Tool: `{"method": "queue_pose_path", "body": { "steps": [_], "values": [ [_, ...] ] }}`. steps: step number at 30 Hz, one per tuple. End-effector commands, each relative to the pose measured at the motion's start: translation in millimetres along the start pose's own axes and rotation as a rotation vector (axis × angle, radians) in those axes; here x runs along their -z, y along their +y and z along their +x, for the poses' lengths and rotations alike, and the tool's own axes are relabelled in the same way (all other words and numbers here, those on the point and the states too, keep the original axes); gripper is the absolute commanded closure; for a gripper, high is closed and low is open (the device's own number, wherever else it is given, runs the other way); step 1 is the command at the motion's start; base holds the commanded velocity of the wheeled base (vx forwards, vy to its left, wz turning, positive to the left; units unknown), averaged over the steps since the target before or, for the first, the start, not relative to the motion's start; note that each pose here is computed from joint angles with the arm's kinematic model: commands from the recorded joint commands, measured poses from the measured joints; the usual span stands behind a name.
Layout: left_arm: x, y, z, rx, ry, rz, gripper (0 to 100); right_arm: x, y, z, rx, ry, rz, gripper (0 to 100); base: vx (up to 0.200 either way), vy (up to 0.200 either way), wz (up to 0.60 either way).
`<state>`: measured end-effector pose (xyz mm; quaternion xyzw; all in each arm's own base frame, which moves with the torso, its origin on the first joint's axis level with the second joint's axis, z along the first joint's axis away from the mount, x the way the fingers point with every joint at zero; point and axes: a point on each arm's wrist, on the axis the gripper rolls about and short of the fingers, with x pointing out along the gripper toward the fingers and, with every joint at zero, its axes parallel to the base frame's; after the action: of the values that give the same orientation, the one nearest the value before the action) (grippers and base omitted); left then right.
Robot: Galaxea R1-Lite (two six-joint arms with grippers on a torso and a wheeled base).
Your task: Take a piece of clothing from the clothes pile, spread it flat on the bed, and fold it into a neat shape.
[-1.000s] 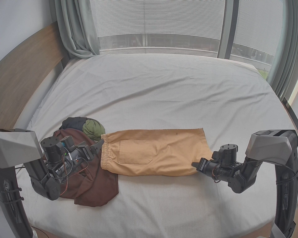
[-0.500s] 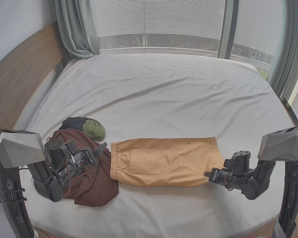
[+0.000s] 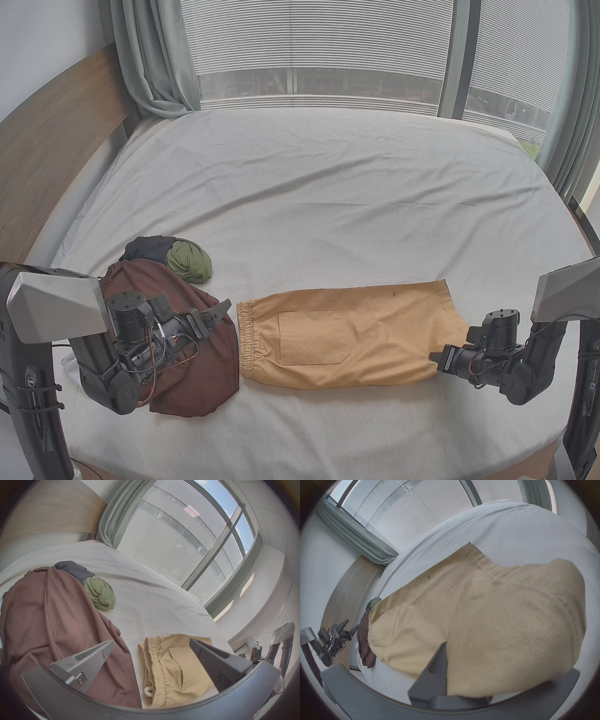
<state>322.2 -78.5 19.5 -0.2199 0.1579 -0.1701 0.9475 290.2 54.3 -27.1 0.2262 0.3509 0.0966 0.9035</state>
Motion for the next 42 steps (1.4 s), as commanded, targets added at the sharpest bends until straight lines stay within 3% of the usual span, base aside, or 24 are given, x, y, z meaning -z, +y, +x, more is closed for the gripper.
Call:
{"method": "queue_pose_path", "body": {
  "steps": [1,4,5,12,16,26,29,35,42],
  "values": [
    [9.2,2.8,3.2,-0.007,0.029,-0.004,0,2.0,-1.9,0.8,0.0,-0.002,0.0,100,0.0,0.0,0.0],
    [12.0,2.1,4.5,-0.004,0.037,-0.005,0,3.5,-2.7,0.6,0.001,0.001,-0.004,100,0.0,0.0,0.0],
    [12.9,1.4,4.8,-0.003,0.04,-0.006,0,3.6,-2.0,0.0,0.0,0.001,-0.005,0,0.0,0.0,0.0],
    [18.6,0.6,6.8,0.0,0.057,-0.035,0,14.1,3.2,-16.0,-0.008,0.032,-0.016,0,0.0,0.0,0.0],
    [26.0,1.9,9.1,-0.005,0.08,-0.058,0,27.1,11.5,-35.2,-0.029,0.084,-0.067,0,0.0,0.0,0.0],
    [48.3,7.1,14.5,-0.021,0.146,-0.078,0,41.1,57.2,-74.2,-0.22,0.101,-0.186,0,0.0,0.0,0.0],
    [56.9,5.8,19.0,-0.018,0.166,-0.125,0,41.5,74.7,-75.5,-0.283,0.084,-0.223,0,0.0,0.0,0.0],
    [58.2,0.1,30.9,0.008,0.15,-0.21,0,32.9,85.6,-66.0,-0.323,0.043,-0.235,0,0.0,0.0,0.0],
    [68.0,-1.1,39.4,0.018,0.164,-0.219,0,29.7,88.2,-64.4,-0.333,0.032,-0.203,0,0.0,0.0,0.0]
  ]
}}
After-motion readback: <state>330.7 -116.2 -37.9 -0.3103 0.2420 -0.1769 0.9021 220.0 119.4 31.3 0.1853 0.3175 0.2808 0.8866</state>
